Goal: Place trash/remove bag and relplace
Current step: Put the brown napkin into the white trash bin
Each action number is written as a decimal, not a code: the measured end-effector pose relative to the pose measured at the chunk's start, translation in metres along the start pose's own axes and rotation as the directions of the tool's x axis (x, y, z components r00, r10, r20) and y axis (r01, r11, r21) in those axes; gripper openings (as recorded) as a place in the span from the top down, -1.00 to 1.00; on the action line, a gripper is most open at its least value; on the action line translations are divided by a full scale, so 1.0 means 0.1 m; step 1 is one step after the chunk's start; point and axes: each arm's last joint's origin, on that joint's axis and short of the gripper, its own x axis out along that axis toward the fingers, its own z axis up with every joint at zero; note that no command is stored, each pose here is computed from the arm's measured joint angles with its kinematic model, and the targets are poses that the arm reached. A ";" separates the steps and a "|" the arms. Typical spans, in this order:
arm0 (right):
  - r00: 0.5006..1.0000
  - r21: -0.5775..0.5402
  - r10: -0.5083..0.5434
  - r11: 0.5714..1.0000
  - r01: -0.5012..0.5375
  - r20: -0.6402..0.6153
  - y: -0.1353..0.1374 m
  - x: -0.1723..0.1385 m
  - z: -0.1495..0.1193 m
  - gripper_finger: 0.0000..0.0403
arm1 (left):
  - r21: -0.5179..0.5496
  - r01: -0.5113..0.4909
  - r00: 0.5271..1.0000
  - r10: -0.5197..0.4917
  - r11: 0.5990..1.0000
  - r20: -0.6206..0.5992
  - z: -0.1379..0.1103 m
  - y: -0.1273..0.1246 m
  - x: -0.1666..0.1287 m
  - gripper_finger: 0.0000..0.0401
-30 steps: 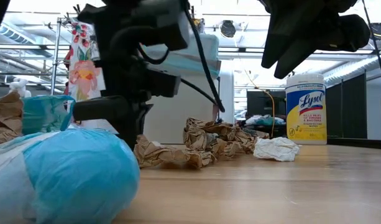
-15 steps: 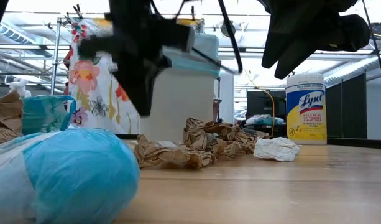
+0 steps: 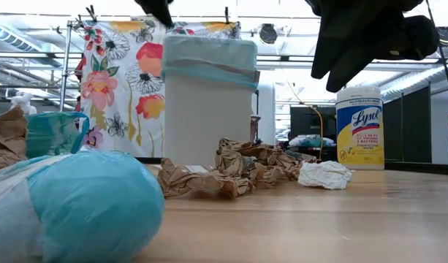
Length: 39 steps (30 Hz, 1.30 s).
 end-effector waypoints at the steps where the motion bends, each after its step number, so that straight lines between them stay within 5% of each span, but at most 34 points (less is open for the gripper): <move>1: 1.000 0.001 0.000 1.000 0.000 0.003 0.00 0.00 0.01 0.35 | -0.006 0.002 1.000 -0.002 1.000 0.025 -0.03 0.03 -0.10 1.00; 10: 0.999 0.056 -0.003 0.998 0.001 0.032 -0.02 0.09 0.21 0.35 | -0.020 0.091 0.987 -0.088 0.996 0.135 -0.46 0.12 -0.36 1.00; 24: 0.996 0.215 -0.008 0.977 -0.013 0.094 -0.15 0.32 0.86 0.33 | -0.077 0.238 0.960 -0.223 0.968 0.171 -1.20 0.12 0.04 1.00; 31: 0.991 0.289 -0.034 0.957 -0.004 0.126 -0.31 0.44 1.23 0.10 | -0.043 0.305 0.941 -0.294 0.951 0.168 -1.43 0.14 0.04 1.00; 39: 0.991 0.333 -0.087 0.942 0.049 0.099 -0.39 0.85 1.33 -0.30 | -0.080 0.263 0.949 -0.243 0.961 0.201 -1.59 0.30 0.05 1.00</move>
